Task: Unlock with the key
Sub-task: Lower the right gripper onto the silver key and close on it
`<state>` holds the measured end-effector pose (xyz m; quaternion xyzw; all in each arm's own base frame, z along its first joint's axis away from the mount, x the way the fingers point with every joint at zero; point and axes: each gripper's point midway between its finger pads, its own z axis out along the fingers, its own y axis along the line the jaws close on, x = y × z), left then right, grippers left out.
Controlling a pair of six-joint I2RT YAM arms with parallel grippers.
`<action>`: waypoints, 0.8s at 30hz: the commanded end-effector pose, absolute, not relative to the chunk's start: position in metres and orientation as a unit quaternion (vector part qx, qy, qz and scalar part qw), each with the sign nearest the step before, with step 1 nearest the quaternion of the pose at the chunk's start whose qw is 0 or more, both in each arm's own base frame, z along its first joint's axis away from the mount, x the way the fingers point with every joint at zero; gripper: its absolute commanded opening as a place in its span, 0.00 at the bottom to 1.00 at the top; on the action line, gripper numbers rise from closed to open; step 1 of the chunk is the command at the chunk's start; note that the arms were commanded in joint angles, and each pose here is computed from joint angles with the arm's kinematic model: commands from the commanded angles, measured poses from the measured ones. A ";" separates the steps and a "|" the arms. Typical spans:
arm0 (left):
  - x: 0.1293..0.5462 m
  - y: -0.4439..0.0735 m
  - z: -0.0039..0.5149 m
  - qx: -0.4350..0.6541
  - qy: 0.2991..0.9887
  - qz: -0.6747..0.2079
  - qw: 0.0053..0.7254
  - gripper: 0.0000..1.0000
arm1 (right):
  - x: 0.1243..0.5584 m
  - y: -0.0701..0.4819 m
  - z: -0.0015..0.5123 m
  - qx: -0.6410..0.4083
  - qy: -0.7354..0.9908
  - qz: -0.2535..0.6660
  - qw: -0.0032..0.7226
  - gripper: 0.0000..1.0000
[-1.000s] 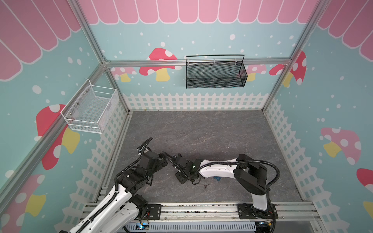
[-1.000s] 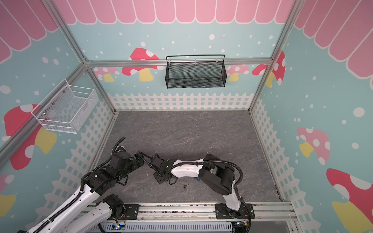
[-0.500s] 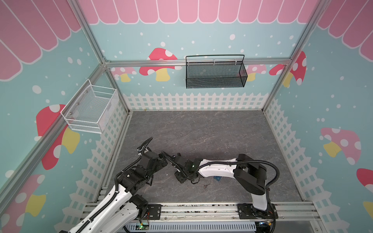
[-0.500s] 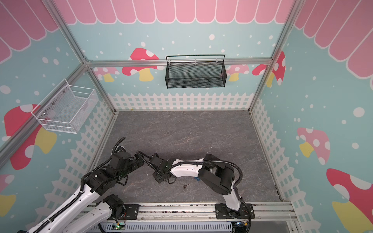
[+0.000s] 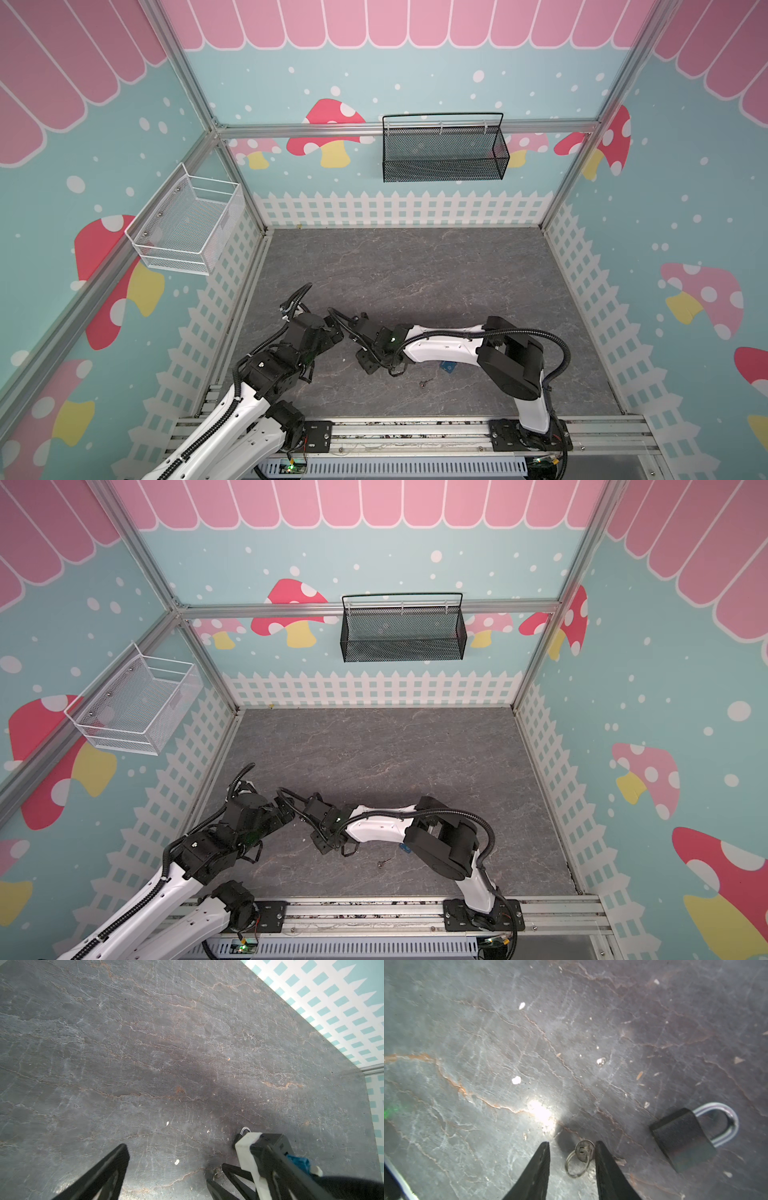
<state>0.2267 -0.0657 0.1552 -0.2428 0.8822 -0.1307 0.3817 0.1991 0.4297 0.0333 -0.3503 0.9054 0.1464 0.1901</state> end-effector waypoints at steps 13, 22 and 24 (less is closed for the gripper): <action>0.223 -0.057 0.149 -0.251 0.884 -0.110 0.380 1.00 | 0.196 0.430 0.024 -0.330 0.919 0.134 0.169 0.32; 0.223 -0.056 0.149 -0.254 0.882 -0.112 0.381 1.00 | 0.196 0.430 0.022 -0.328 0.921 0.132 0.166 0.20; 0.223 -0.056 0.149 -0.254 0.882 -0.112 0.381 1.00 | 0.196 0.430 0.023 -0.329 0.920 0.133 0.166 0.19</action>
